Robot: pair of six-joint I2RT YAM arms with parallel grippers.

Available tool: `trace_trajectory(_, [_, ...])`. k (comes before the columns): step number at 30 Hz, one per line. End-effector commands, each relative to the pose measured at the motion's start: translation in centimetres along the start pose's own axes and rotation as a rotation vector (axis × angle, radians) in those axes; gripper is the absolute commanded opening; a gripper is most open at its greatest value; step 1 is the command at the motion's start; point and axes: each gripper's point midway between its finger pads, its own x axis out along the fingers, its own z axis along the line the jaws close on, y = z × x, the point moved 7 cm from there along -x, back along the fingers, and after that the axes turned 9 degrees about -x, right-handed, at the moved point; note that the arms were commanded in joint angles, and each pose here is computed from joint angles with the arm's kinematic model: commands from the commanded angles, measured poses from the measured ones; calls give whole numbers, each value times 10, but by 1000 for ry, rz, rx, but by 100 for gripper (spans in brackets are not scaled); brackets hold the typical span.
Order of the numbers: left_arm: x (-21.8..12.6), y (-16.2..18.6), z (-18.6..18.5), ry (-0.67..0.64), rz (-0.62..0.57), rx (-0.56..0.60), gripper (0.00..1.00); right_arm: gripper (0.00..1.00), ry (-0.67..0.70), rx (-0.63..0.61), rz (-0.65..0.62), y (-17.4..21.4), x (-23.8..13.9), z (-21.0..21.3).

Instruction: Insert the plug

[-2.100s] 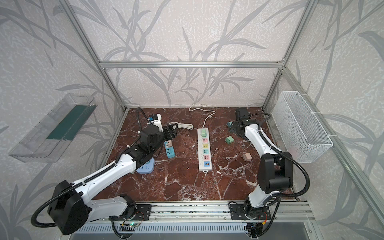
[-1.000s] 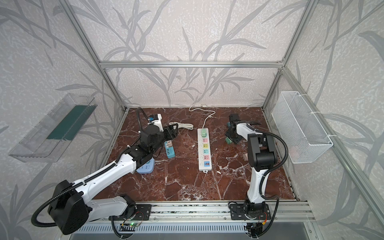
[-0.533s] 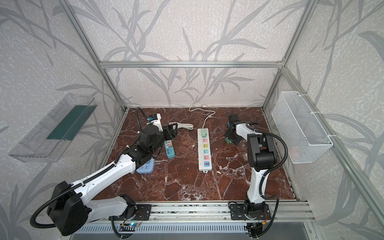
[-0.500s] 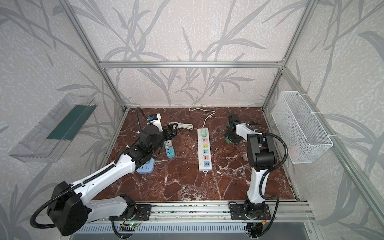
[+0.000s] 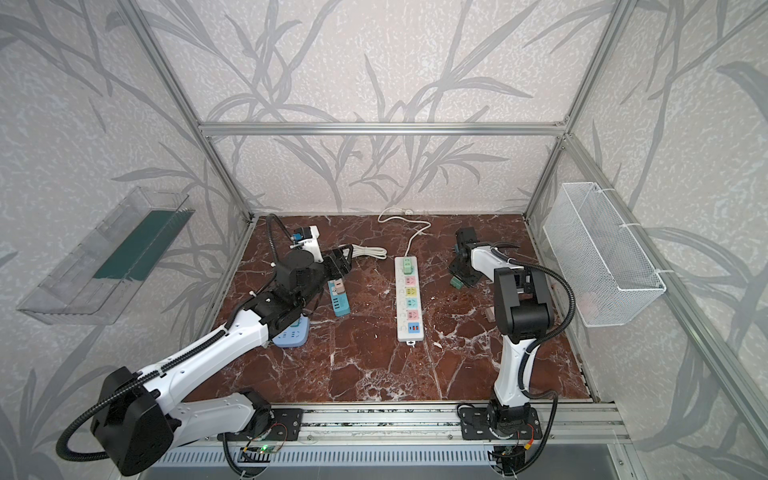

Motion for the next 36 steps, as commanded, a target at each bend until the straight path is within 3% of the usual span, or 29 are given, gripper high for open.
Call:
trace_trajectory(1, [-4, -8, -1, 8, -33, -14, 73, 32, -7, -35, 3, 2, -9, 0])
trace_trajectory(8, [-1, -6, 1, 6, -19, -18, 73, 28, 6, -157, -18, 20, -37, -4])
trace_trajectory(12, [2, -2, -1, 21, 10, -20, 73, 28, 32, -240, -13, 51, -52, -11])
trace_trajectory(27, [9, 11, -16, 168, 112, -46, 69, 27, 6, -360, -4, 160, -81, -52])
trace_trajectory(34, [12, 15, -17, 199, 124, -79, 69, 33, 6, -352, 7, 182, -75, -55])
trace_trajectory(36, [11, 14, -18, 199, 124, -77, 68, 40, 17, -344, -1, 183, -73, -59])
